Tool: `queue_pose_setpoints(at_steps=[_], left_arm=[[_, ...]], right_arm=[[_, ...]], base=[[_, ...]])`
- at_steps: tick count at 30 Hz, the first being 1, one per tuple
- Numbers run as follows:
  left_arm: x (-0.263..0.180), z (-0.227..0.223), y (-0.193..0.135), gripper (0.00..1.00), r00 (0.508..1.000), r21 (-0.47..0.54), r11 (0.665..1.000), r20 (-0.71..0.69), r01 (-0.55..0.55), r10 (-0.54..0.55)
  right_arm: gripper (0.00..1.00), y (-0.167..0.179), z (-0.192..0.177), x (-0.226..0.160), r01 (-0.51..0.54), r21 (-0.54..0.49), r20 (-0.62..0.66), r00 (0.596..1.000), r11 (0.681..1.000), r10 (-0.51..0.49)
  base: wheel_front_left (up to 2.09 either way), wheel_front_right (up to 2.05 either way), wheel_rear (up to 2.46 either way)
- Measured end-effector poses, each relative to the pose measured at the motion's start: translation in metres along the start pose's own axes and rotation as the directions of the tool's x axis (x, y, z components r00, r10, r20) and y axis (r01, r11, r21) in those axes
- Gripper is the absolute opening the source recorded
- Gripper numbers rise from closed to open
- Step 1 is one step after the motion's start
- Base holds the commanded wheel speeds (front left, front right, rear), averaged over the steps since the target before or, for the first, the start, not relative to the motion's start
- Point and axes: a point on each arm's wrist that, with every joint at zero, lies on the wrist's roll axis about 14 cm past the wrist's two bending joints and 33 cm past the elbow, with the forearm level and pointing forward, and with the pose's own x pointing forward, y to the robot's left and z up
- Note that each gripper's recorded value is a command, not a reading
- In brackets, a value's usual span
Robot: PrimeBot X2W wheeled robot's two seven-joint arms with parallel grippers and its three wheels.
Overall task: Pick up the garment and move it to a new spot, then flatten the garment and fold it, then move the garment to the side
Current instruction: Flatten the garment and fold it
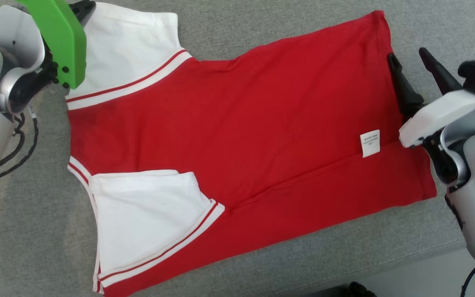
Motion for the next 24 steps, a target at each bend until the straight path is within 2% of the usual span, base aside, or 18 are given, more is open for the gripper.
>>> queue_pose_setpoints(at_steps=[5,10,15,20,21,22,24], left_arm=[[-0.021,0.008,-0.006,0.0,1.0,0.016,1.0,0.025,0.0,-0.001],[-0.038,0.013,-0.008,0.0,0.999,0.03,0.999,0.047,-0.011,0.009],[-0.05,0.015,-0.008,0.0,0.998,0.006,1.0,0.065,-0.012,0.012],[-0.052,0.015,-0.006,0.0,0.998,0.007,1.0,0.065,-0.016,0.016],[-0.051,0.015,-0.006,0.0,0.998,0.007,1.0,0.064,-0.017,0.016],[-0.051,0.014,-0.005,0.0,0.998,0.007,1.0,0.064,-0.017,0.016],[-0.049,0.013,-0.005,0.0,0.998,0.006,1.0,0.062,-0.015,0.015]], right_arm=[[1.0,0.015,0.014,0.027,-0.059,0.029,-0.14,0.988,0.998,0.063],[1.0,0.021,0.01,0.039,-0.068,0.043,-0.25,0.965,0.997,0.077],[1.0,0.033,0.014,0.051,-0.084,0.066,-0.253,0.963,0.994,0.098],[0.99,0.03,0.01,0.059,-0.067,0.07,-0.276,0.957,0.995,0.084],[0.96,0.029,0.009,0.061,-0.063,0.068,-0.277,0.958,0.996,0.079],[0.88,0.028,0.01,0.063,-0.058,0.067,-0.276,0.958,0.996,0.075],[0.62,0.026,0.01,0.066,-0.051,0.064,-0.276,0.959,0.997,0.067]], base=[[0.0,0.0,0.0],[0.0,0.0,0.0],[0.0,0.0,0.0],[0.0,0.0,0.0],[0.0,0.0,0.0],[0.0,0.0,0.0],[0.0,0.0,0.0]])
